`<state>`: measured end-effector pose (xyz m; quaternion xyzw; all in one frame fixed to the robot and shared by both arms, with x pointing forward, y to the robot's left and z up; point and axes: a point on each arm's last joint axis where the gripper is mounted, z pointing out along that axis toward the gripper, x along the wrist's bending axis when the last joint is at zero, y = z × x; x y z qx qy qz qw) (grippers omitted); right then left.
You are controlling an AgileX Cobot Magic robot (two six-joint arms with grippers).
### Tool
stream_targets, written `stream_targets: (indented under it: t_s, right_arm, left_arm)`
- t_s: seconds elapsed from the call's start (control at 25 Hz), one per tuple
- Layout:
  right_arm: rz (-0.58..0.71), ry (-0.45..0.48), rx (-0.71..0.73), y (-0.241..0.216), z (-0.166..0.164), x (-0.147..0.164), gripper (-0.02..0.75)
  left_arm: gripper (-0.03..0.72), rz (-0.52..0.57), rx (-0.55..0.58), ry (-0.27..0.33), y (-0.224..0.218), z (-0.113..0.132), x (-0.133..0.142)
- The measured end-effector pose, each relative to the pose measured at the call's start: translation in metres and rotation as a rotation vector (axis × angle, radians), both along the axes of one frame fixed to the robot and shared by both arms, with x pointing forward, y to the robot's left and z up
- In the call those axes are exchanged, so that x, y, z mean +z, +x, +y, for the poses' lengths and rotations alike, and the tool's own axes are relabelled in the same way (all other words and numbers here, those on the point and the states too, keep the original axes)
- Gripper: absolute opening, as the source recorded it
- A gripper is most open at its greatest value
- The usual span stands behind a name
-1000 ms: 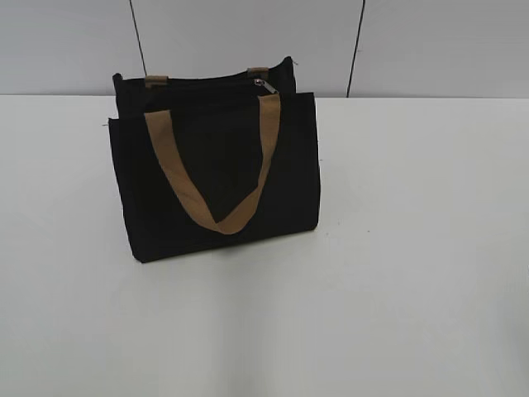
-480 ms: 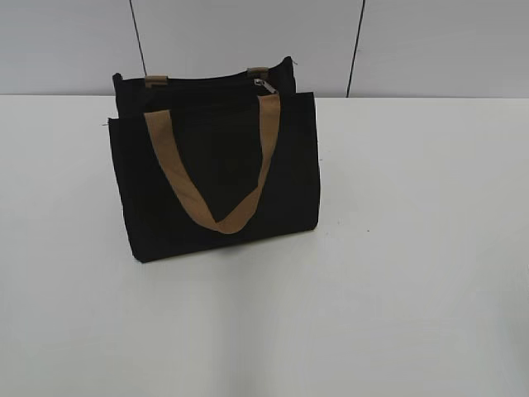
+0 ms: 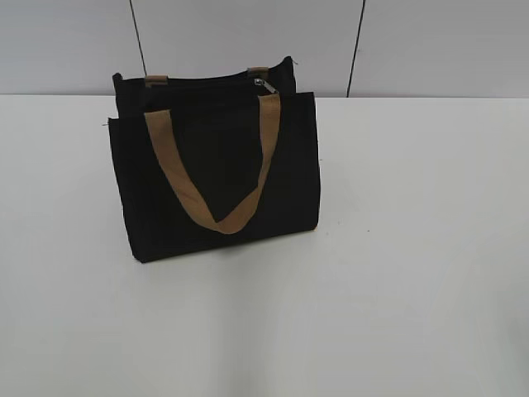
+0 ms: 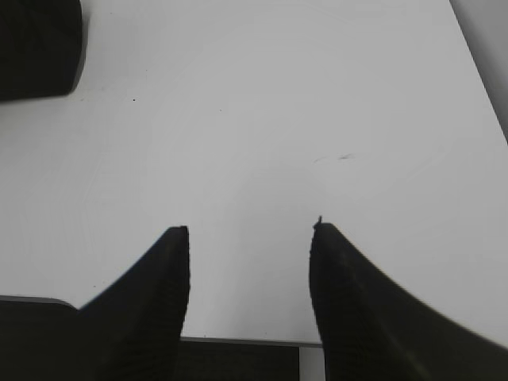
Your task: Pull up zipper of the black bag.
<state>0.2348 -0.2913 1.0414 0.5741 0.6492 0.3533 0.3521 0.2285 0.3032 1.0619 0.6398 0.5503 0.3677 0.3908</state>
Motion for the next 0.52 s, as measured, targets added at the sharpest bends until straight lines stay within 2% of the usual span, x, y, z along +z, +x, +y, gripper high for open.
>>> stream_targets:
  t_s: [0.52]
  right_arm:
    - [0.000,0.001,0.000,0.0000,0.0000,0.0000,0.377]
  left_arm:
    - [0.298,0.000,0.000,0.000,0.0000,0.0000,0.0000]
